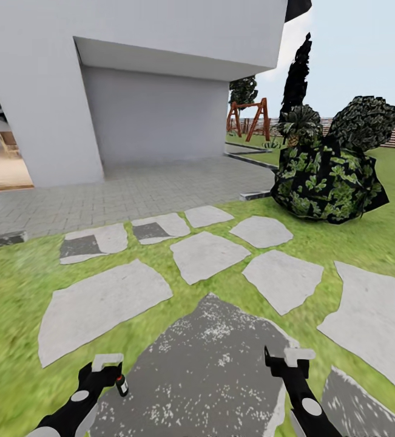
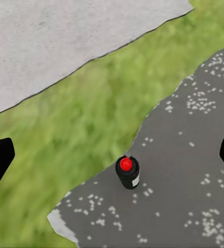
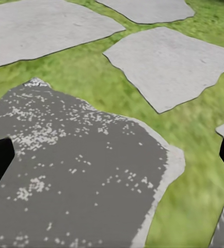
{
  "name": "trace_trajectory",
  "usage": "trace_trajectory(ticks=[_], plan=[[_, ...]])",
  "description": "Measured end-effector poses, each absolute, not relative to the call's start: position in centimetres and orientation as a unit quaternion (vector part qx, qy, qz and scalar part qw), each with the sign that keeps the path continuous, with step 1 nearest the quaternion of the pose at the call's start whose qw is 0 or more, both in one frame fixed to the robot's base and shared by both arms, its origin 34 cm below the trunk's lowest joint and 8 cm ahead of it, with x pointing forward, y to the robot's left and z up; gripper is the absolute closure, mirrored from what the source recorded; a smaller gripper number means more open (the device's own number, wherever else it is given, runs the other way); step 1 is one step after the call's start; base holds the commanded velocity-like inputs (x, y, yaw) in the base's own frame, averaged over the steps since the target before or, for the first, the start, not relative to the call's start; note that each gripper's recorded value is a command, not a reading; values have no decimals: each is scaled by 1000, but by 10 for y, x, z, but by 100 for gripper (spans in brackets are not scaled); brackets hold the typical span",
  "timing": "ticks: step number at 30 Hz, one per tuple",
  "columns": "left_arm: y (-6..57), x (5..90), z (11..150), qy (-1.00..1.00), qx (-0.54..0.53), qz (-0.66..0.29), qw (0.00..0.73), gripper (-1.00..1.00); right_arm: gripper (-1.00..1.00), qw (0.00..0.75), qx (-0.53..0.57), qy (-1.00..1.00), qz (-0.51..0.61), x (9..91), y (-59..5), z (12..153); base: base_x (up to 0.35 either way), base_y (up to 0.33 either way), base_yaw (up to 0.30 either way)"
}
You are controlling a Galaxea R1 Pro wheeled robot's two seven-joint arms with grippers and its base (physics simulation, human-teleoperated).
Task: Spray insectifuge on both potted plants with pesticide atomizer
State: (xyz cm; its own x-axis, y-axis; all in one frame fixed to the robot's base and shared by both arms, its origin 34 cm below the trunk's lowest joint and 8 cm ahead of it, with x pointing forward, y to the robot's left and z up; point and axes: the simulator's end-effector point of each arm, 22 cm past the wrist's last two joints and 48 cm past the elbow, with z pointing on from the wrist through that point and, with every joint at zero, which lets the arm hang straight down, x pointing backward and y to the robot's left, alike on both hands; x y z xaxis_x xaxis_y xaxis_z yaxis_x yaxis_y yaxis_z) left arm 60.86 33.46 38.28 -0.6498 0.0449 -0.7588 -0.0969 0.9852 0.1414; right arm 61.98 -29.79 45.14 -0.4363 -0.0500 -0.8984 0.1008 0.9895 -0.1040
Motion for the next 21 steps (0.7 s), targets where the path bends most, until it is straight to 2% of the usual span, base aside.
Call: trace_trajectory(ticks=[21], plan=[[334, 597, 336, 904, -14, 84, 419, -100, -100, 530, 17, 845, -69, 609, -295, 404, 0, 0, 0]])
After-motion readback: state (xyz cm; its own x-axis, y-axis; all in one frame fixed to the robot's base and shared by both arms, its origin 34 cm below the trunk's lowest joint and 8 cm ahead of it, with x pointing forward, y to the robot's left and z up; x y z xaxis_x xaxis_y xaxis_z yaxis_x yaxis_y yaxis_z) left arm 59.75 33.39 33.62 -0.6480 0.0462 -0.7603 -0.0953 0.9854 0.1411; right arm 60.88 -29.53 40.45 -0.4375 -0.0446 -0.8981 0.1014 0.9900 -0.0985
